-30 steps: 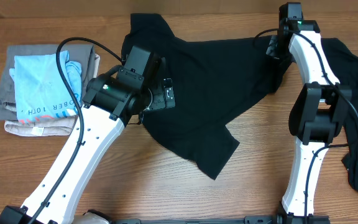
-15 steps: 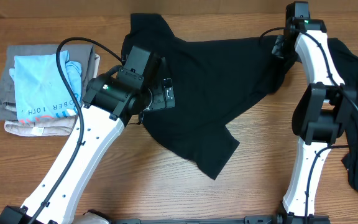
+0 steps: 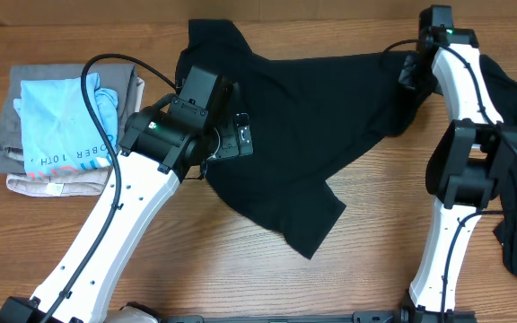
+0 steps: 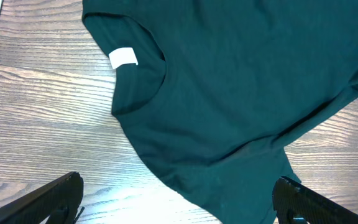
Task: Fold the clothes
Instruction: 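Move the left gripper down to the shirt's bottom-left hem and grasp it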
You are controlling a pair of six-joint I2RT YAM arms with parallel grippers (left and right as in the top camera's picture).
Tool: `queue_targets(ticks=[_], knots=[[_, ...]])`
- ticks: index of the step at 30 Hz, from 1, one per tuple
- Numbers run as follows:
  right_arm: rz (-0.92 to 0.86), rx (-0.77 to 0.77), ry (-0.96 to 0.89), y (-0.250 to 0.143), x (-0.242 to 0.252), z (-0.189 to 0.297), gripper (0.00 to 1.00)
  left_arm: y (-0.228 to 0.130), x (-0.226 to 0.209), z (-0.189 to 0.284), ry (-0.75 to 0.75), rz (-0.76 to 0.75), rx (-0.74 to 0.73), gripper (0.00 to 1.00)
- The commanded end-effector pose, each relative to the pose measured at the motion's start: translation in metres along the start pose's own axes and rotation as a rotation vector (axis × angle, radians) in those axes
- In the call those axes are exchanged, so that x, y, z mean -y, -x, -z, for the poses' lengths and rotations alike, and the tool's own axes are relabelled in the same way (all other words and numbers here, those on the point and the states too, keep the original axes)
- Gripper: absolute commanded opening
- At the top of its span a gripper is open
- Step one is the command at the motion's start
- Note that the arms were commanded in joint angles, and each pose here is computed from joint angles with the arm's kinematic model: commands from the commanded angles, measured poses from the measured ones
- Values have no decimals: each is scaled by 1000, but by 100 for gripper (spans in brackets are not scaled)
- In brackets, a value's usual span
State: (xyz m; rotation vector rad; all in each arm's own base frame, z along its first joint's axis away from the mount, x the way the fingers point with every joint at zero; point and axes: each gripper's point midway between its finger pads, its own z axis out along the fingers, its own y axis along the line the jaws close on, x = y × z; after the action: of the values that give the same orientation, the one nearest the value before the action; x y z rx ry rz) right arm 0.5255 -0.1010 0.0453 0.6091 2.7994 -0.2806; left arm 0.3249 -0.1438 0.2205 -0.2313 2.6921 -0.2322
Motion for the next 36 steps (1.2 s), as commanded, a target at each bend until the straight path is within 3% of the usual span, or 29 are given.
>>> queue_targets(ticks=[1,8,16,21,27,32,36], knots=[[-53,44,20,18,23,25,4,-2,-1,-4,17,-8,-2,100],[-105,-29,174,11,25,21,4,48,29,2,-108,70,200,100],[-121,-59,199,7,32,20,4,56,39,5,-160,109,226,100],[-121,-62,199,6,33,20,4,26,42,-1,-187,106,82,100],[-122,-59,200,7,32,20,4,-39,37,-20,-118,127,-173,100],[-122,-66,198,5,33,20,4,-102,67,-43,-150,91,-346,100],[-121,-73,197,3,33,20,4,-125,97,-64,-183,41,-353,99]])
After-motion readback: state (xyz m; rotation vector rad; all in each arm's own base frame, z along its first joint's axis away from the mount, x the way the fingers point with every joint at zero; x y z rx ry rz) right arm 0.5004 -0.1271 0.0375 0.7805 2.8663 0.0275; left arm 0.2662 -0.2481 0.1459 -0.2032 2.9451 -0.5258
